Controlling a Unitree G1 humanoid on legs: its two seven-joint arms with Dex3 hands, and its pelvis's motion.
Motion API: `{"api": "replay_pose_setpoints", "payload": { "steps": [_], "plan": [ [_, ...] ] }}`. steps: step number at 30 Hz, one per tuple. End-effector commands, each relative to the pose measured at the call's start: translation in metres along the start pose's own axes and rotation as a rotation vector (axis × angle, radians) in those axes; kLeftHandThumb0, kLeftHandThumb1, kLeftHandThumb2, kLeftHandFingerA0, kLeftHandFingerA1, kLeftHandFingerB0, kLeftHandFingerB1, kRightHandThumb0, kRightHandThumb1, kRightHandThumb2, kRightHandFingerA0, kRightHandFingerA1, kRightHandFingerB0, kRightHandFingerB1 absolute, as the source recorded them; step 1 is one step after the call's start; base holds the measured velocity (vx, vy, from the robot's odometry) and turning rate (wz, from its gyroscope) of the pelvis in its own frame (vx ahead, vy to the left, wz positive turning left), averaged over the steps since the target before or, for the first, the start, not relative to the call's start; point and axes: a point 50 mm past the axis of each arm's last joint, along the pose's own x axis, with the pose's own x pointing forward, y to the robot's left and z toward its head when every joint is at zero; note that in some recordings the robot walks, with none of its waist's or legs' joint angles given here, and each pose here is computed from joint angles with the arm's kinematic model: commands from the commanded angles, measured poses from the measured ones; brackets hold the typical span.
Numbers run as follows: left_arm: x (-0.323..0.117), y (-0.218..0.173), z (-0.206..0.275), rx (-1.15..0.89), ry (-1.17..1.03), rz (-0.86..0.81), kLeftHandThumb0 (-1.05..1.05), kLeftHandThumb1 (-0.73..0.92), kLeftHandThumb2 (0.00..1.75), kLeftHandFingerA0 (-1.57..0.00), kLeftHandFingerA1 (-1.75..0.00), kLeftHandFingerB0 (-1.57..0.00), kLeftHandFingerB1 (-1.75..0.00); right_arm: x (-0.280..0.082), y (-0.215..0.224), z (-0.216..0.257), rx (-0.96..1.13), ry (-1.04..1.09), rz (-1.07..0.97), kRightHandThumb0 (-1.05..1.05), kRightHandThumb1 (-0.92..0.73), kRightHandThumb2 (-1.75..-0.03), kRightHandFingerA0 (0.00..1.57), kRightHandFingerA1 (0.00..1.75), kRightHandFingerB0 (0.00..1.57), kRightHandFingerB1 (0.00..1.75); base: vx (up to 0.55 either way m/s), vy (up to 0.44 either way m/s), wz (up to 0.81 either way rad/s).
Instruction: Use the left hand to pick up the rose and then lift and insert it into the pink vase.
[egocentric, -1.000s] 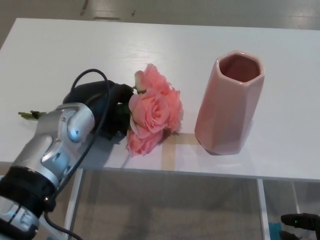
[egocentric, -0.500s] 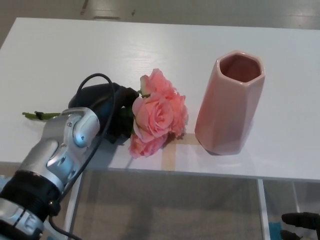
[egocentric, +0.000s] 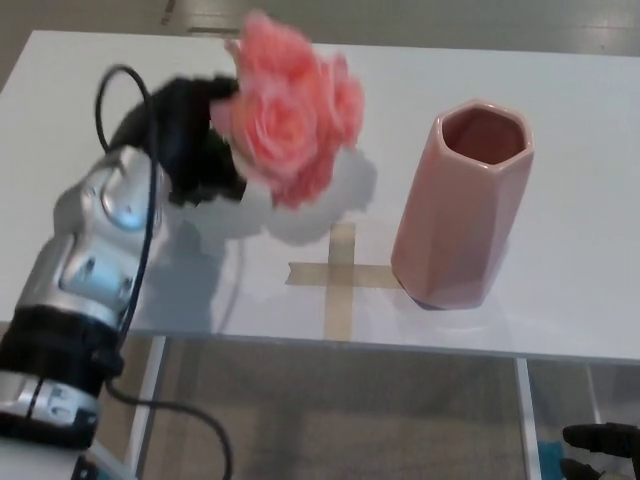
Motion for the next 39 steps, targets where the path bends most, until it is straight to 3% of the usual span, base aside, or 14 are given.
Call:
{"api": "replay_pose_setpoints", "payload": {
  "steps": [1, 18, 39],
  "plan": [
    [0.01, 0.032, 0.046, -0.396, -0.115, 0.018, -0.16, 0.88, 0.67, -0.9, -1.35, -0.78, -0.97, -0.001, -0.002, -0.006, -0.017, 0.019, 0.0, -0.31, -0.64, -0.59, 0.6, 0.41, 0.53, 0.39, 0.0, 0.0, 0.0],
    [0.014, 0.052, 0.128, -0.749, -0.267, -0.08, -0.17, 0.84, 0.67, -0.96, -1.36, -0.84, -0.84, -0.001, -0.004, -0.004, 0.0, 0.02, -0.009, -0.32, -0.64, -0.59, 0.59, 0.41, 0.53, 0.39, 0.0, 0.0, 0.0],
    [-0.005, 0.054, 0.194, -0.924, -0.37, -0.204, -0.16, 0.8, 0.69, -1.0, -1.45, -0.86, -0.85, 0.0, -0.003, -0.004, -0.011, 0.023, -0.002, -0.32, -0.64, -0.59, 0.59, 0.41, 0.53, 0.39, 0.0, 0.0, 0.0]
  ]
}}
